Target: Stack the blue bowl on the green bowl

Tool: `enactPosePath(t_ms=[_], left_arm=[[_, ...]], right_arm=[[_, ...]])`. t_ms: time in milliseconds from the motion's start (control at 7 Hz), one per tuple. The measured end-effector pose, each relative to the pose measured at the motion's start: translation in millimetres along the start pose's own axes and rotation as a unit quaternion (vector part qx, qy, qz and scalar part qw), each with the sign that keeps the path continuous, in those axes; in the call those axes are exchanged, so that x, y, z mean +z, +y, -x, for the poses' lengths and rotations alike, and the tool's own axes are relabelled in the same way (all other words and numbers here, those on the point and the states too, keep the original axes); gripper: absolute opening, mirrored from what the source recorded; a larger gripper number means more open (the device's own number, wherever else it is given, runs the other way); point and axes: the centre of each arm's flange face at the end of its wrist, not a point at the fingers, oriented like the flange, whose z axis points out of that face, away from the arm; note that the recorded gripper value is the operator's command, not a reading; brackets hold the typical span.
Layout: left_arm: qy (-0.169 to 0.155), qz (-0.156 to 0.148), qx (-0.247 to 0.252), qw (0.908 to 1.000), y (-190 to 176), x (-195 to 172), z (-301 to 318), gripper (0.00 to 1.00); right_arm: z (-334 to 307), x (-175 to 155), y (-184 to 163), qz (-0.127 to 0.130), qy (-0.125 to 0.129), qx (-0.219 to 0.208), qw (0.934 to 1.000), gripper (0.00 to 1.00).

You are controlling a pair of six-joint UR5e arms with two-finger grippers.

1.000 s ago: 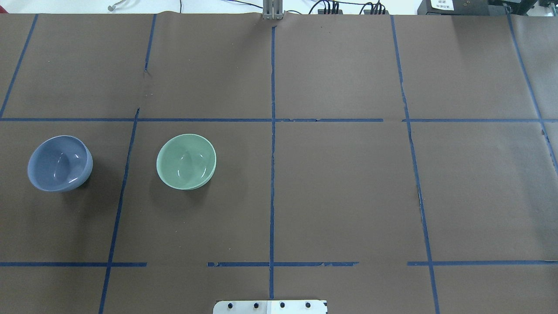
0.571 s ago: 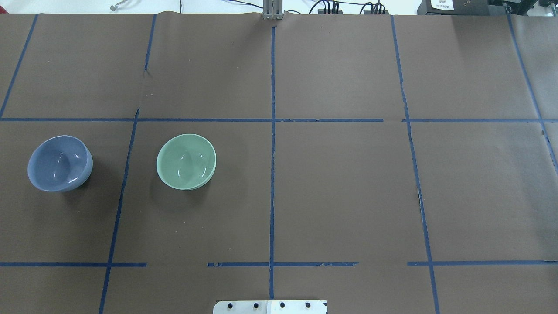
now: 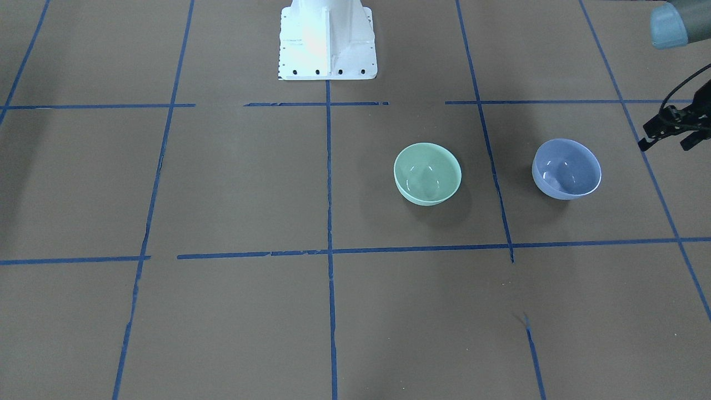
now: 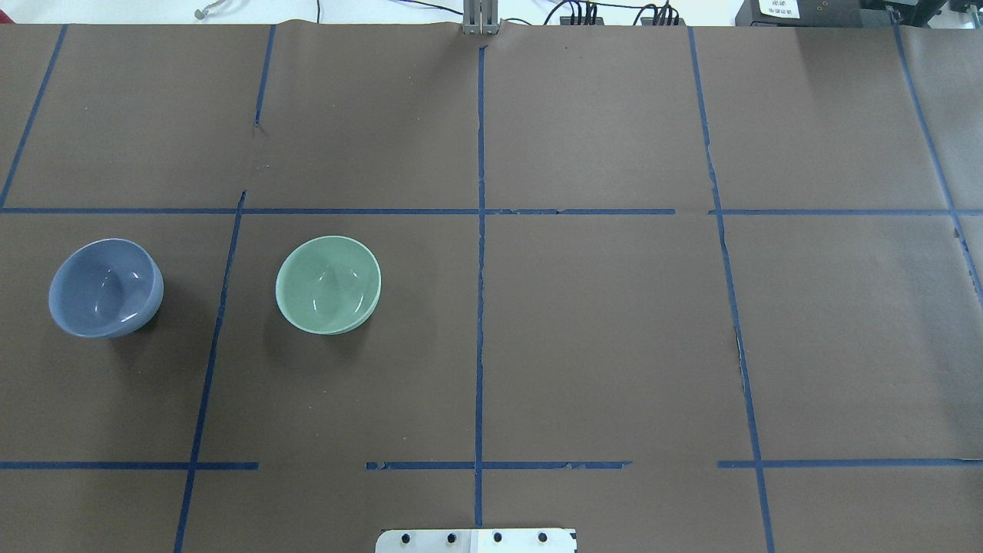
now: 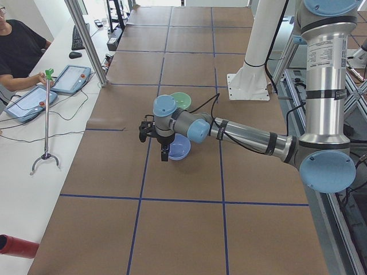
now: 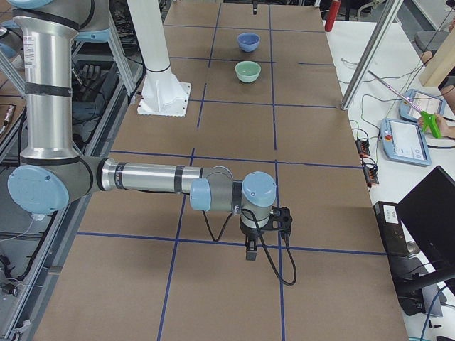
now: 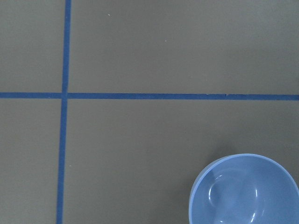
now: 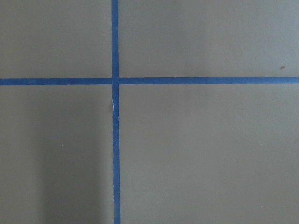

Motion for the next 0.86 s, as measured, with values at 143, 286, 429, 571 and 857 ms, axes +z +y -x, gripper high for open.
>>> enactPosePath(t_ms=[143,286,429,571,857], left_arm=[[0.007,-0.002,-0.010,0.9999,11.4,26.2,-7.9,1.00],[0.006,0.000,-0.015,0.9999,19.4,49.1,-11.8,1.00],[0.003,0.007,-0.017,0.9998,25.8,68.7,-15.5,1.00],[0.000,0.017,-0.014,0.9998,31.1,85.2,-18.6,1.00],[-0.004,0.032,-0.007,0.9994,38.7,104.8,-21.1,0.85]], right_arm=[[-0.1,0.0,0.0,0.000,0.000,0.000,1.0000,1.00],[-0.1,0.0,0.0,0.000,0.000,0.000,1.0000,1.00],[-0.1,0.0,0.0,0.000,0.001,0.000,1.0000,1.00],[-0.1,0.0,0.0,0.000,0.000,0.000,1.0000,1.00],[-0.1,0.1,0.1,0.000,0.000,0.000,1.0000,1.00]])
